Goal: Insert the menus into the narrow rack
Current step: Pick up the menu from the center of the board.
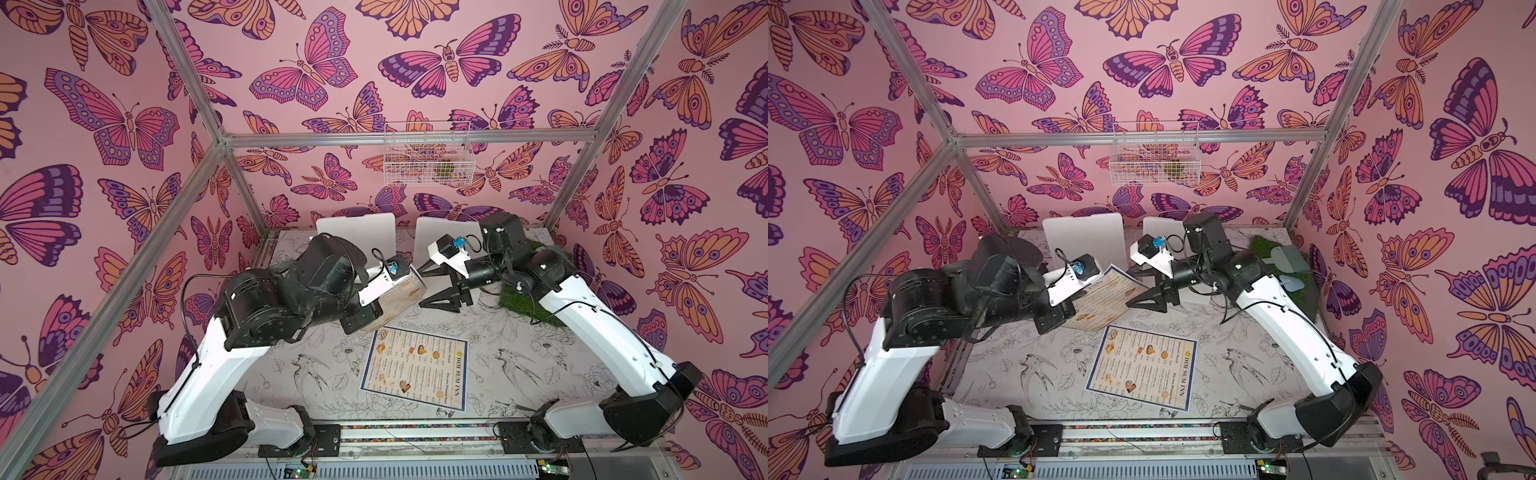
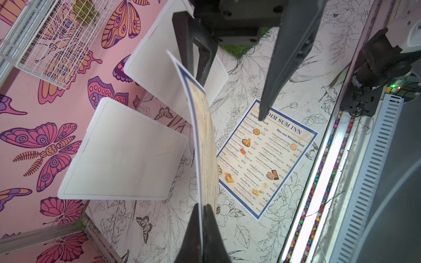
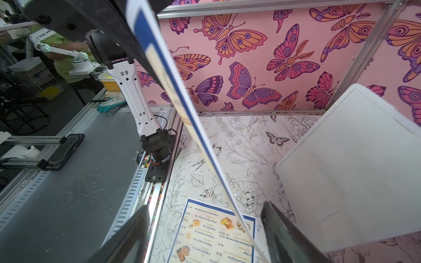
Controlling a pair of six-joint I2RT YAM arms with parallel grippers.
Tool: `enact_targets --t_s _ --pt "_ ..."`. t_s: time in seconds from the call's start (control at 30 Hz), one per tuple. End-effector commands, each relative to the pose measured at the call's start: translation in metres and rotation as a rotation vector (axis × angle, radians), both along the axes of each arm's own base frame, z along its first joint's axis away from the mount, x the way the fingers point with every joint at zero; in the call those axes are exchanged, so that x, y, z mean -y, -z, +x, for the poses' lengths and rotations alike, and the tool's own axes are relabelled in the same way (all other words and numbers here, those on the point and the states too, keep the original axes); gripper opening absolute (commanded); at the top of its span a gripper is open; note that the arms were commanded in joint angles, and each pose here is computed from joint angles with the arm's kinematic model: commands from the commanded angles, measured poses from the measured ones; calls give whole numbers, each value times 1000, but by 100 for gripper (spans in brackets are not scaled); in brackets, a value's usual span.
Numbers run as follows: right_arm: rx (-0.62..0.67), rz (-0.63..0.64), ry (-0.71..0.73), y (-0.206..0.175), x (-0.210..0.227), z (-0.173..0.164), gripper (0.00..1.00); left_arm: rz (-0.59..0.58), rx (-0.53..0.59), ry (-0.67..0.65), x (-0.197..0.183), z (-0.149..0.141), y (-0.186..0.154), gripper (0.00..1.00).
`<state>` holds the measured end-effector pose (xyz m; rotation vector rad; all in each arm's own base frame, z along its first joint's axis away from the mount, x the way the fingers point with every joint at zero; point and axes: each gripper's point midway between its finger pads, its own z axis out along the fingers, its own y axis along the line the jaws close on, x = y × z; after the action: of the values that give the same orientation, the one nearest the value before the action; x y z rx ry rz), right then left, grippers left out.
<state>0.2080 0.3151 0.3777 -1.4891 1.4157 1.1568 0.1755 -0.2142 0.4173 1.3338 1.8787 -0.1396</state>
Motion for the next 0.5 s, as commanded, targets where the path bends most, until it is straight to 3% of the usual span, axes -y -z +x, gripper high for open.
enact_targets --t_s 0.0,0.23,0.33,0.47 --pt "-13 36 -62 -9 -1 -12 70 8 3 17 1 -2 -1 0" --pt "-36 47 -83 -7 -3 -15 57 4 0 25 5 -2 -1 0" --pt "-35 43 -70 -3 -3 -11 57 -7 -3 37 7 -4 -2 0" --pt "-29 34 -51 2 -5 -6 65 -3 -4 42 8 -6 -2 0"
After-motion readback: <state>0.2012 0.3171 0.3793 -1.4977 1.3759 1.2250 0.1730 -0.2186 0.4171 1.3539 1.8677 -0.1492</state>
